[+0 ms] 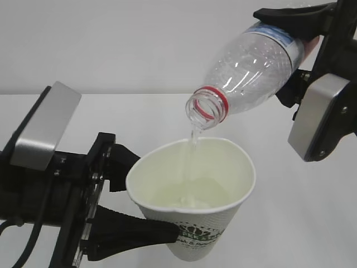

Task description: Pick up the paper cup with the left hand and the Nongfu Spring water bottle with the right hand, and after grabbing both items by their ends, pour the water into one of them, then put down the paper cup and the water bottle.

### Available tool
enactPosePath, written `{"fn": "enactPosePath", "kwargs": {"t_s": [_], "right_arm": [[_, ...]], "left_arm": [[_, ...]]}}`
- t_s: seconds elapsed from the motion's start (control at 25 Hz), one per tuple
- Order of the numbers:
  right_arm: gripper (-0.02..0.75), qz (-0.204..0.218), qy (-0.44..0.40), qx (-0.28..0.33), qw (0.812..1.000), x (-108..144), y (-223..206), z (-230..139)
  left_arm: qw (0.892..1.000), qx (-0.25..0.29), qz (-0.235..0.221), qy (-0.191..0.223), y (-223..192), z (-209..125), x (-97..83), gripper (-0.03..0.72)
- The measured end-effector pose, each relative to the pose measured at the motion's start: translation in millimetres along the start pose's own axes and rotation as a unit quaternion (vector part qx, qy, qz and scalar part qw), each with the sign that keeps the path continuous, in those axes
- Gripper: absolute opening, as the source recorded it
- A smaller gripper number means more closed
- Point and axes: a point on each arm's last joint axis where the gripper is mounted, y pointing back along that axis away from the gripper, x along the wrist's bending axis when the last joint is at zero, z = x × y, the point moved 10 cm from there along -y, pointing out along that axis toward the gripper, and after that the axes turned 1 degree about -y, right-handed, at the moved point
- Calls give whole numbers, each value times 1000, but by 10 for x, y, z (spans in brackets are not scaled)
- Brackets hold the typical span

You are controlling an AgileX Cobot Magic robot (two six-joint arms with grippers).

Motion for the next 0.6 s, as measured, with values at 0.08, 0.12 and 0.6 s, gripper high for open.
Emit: {"fn": "enactPosePath", "kwargs": {"t_s": [0.08, 0.12, 0.6], "right_arm": [[482, -1, 0, 0, 1000, -2, 0, 2], [482, -1, 0, 0, 1000, -2, 0, 2], [482, -3, 0, -2, 1000, -10, 0, 6]], "left_arm": [[1000, 0, 0, 0, 0, 0, 0, 419], [1000, 0, 0, 0, 0, 0, 0, 419], [1000, -8, 11, 6, 1, 30, 41, 412]]}}
